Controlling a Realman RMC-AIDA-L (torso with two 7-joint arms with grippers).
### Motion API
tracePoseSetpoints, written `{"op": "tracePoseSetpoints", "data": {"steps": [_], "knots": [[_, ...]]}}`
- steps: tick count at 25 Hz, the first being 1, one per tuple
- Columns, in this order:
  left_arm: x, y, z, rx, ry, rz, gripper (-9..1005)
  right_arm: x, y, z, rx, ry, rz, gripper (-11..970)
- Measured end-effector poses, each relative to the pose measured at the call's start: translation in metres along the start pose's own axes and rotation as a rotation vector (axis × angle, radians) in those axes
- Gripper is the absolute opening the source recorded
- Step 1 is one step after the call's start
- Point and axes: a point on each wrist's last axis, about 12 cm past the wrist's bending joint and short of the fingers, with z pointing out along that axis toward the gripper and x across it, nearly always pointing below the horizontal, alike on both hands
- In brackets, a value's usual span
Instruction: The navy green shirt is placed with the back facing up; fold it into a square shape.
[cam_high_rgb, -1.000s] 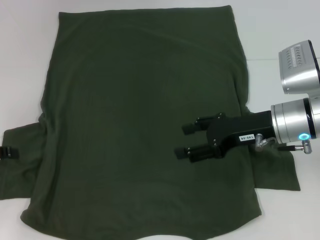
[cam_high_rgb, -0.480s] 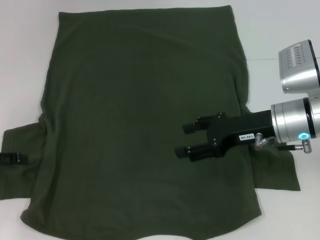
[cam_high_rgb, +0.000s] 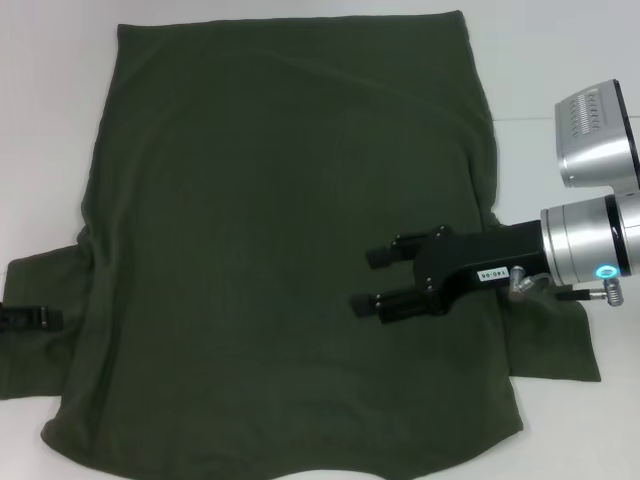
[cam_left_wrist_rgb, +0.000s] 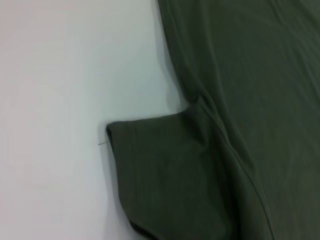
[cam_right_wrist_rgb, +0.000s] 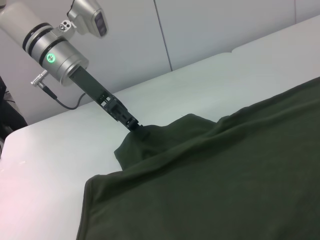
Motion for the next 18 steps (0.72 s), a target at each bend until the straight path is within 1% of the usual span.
{"op": "tracePoseSetpoints", "data": {"steps": [6,10,13,18], "knots": [[-0.0009,-0.0004,0.0003,-0.001,-0.001,0.002,891,-0.0012,-0.0001,0.0005,-0.001,0.001,-0.001,830],[-0.0016,0.0006,0.0008,-0.012,-0.008,0.0,767,-0.0018,-0.0002,0.0007,-0.002,0.001,-0.002,830],[-0.0014,0.0018,0.0038,-0.042,0.001,-0.002,674,-0.0025,-0.0001,0.0009,-0.004,0.001,-0.004,830],[-0.0014,0.0003,0.0065,-0.048,0.01,0.005,503,-0.003,0.0,0.0017,-0.005,0.003,-0.006,829]]}}
